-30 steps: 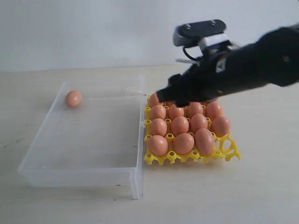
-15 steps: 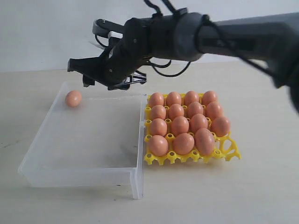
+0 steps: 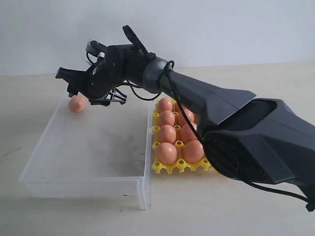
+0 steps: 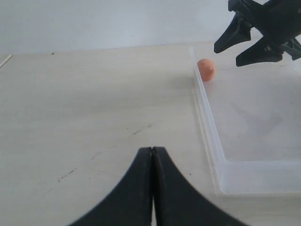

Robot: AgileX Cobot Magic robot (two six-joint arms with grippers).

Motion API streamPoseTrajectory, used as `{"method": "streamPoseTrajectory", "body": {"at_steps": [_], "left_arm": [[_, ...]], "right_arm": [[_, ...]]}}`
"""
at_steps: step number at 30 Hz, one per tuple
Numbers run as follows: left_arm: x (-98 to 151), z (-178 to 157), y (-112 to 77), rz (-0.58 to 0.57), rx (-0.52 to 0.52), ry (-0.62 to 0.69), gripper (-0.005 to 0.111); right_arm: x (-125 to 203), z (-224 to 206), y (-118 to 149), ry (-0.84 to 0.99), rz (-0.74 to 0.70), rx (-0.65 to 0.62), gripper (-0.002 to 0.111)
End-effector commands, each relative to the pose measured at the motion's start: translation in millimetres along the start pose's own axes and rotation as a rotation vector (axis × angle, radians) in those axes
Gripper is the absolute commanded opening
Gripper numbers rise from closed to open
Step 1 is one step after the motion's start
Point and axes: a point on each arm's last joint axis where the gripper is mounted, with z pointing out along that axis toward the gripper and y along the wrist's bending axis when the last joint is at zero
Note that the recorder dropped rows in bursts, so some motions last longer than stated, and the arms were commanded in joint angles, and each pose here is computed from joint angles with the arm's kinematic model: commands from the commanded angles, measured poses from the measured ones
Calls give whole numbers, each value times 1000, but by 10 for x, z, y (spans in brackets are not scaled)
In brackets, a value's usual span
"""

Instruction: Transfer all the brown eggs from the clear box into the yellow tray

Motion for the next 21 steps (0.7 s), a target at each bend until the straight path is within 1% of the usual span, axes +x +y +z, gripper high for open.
{"method": "streamPoseTrajectory", "body": {"at_steps": [1, 12, 21], "left_arm": [[-22, -6, -3, -2, 6, -15, 0], [-22, -6, -3, -2, 6, -15, 0], [-22, -6, -3, -2, 6, -15, 0]], "right_arm": [[-10, 66, 23, -24, 17, -36, 57], [-46, 176, 3, -115, 36, -104, 56], [24, 305, -90, -102, 65, -105, 56]]}}
